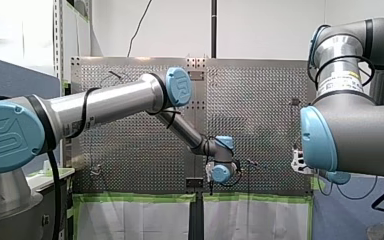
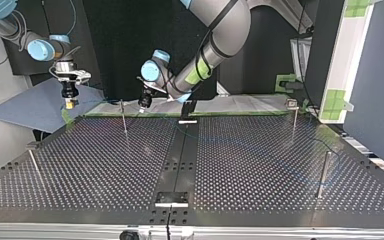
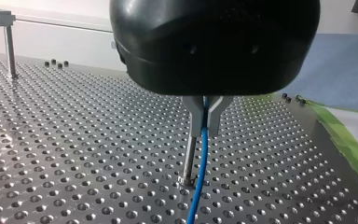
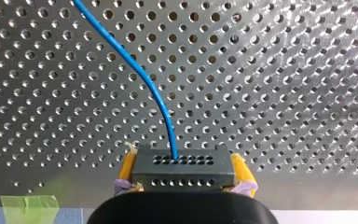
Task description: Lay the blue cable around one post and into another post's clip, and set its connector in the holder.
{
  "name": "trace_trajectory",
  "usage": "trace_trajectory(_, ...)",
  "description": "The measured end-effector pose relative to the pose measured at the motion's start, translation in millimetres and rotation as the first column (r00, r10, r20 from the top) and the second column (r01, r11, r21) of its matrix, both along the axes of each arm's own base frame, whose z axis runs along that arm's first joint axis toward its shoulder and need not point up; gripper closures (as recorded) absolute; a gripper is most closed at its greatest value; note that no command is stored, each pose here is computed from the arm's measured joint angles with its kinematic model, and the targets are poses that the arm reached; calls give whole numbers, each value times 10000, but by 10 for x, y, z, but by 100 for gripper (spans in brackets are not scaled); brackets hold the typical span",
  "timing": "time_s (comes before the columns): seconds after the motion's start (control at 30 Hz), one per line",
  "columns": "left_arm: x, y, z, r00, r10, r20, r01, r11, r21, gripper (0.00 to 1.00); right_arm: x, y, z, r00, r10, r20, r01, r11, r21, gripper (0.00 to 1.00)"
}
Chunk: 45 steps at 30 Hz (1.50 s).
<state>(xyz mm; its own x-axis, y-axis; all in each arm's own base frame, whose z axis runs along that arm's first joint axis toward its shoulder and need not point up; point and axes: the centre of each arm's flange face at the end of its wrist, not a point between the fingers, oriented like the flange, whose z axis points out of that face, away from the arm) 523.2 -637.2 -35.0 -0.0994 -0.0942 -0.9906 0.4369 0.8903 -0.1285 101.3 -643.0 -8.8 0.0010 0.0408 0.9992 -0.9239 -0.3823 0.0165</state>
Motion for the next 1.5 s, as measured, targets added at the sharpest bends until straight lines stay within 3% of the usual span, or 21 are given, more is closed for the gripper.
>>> trace_trajectory(0.17,11,-7,5,10000,-36,-10,36,10000,-71,96,-13,-38,20,9999,-120,-4,120,9999,-80,100)
trace_trajectory(0.5,36,0,0,10000,-38,-46,38,9999,-106,96,-65,-126,60,9978,-658,-27,657,9974,-310,100)
trace_trajectory(0.8,57,36,-16,10000,16,-87,-17,10000,-76,96,-48,-126,33,9978,-659,-32,657,9972,-365,100)
trace_trajectory(0.9,48,50,-33,9999,47,-112,-48,10000,-50,88,-46,-123,25,9979,-643,-40,641,9973,-358,100)
trace_trajectory(0.97,41,68,-51,9998,112,-138,-112,9999,-13,64,-45,-123,19,9980,-634,-43,632,9974,-352,100)
trace_trajectory(1.0,40,78,-60,9998,157,-151,-157,9999,5,64,-41,-121,15,9981,-622,-48,620,9975,-344,100)
trace_trajectory(1.07,35,98,-78,9996,250,-163,-249,9997,64,35,-31,-117,9,9982,-598,-54,596,9977,-333,100)
trace_trajectory(1.1,31,105,-84,9995,272,-163,-270,9996,98,35,-24,-114,4,9983,-580,-56,578,9978,-321,100)
trace_trajectory(1.17,21,117,-102,9994,290,-171,-287,9994,172,6,-13,-109,-5,9984,-558,-60,556,9980,-303,100)
trace_trajectory(1.23,13,126,-115,9994,301,-181,-297,9993,215,2,-5,-105,-11,9985,-544,-66,542,9981,-292,100)
trace_trajectory(1.5,-25,159,-155,9991,382,-158,-373,9977,559,2,22,-92,-45,9987,-504,-82,502,9984,-243,100)
